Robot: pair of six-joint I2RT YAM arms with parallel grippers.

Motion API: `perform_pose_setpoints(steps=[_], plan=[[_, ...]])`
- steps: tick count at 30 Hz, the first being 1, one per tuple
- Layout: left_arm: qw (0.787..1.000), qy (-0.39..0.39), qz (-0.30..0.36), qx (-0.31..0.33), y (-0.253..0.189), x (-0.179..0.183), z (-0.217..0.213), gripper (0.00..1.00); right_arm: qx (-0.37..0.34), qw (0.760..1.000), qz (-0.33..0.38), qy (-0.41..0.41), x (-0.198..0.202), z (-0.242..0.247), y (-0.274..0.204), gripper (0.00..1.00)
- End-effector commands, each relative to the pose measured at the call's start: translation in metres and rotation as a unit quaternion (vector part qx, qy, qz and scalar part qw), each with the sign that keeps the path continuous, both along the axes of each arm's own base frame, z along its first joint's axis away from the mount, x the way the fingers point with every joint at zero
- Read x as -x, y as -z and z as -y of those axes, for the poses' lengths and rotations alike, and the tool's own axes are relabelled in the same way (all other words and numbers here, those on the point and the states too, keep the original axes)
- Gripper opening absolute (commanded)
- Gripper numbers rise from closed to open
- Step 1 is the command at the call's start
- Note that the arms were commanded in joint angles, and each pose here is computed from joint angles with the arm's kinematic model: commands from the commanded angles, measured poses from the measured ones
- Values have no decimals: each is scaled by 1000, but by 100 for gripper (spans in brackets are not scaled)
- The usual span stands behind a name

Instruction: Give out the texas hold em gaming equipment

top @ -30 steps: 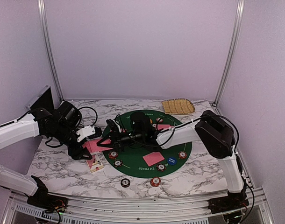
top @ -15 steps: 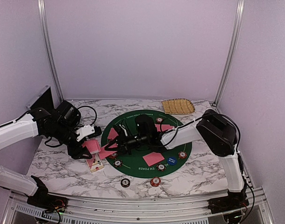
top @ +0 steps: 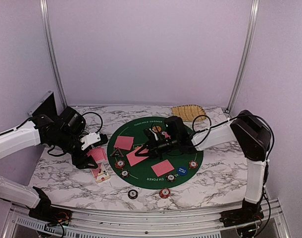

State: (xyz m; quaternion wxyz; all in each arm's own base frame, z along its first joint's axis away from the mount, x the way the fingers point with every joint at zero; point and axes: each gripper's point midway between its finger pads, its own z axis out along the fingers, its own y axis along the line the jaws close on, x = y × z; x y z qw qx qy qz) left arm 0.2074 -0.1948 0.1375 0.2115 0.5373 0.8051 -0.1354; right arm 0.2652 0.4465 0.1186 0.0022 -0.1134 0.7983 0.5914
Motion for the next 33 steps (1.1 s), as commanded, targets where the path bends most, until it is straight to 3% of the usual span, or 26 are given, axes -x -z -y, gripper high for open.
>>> perform_pose_setpoints(steps=[1, 12, 15, 22, 26, 33], plan=[[1000, 5, 18, 20, -12, -2, 4, 0, 75, 997, 10, 15, -11, 46, 33, 0], [1000, 6, 14, 19, -11, -2, 5, 0, 190, 981, 14, 26, -14, 102, 85, 3], [1000, 5, 15, 19, -12, -2, 4, 0, 213, 976, 21, 25, -14, 108, 90, 9], [1000, 7, 13, 21, -12, -1, 5, 0, 285, 956, 59, 41, -22, 131, 88, 40], [1000, 7, 11, 21, -12, -1, 5, 0, 317, 945, 73, 42, -23, 141, 86, 46], [1000, 8, 12, 21, -12, 0, 5, 0, 383, 912, 125, 71, -42, 162, 70, 46]])
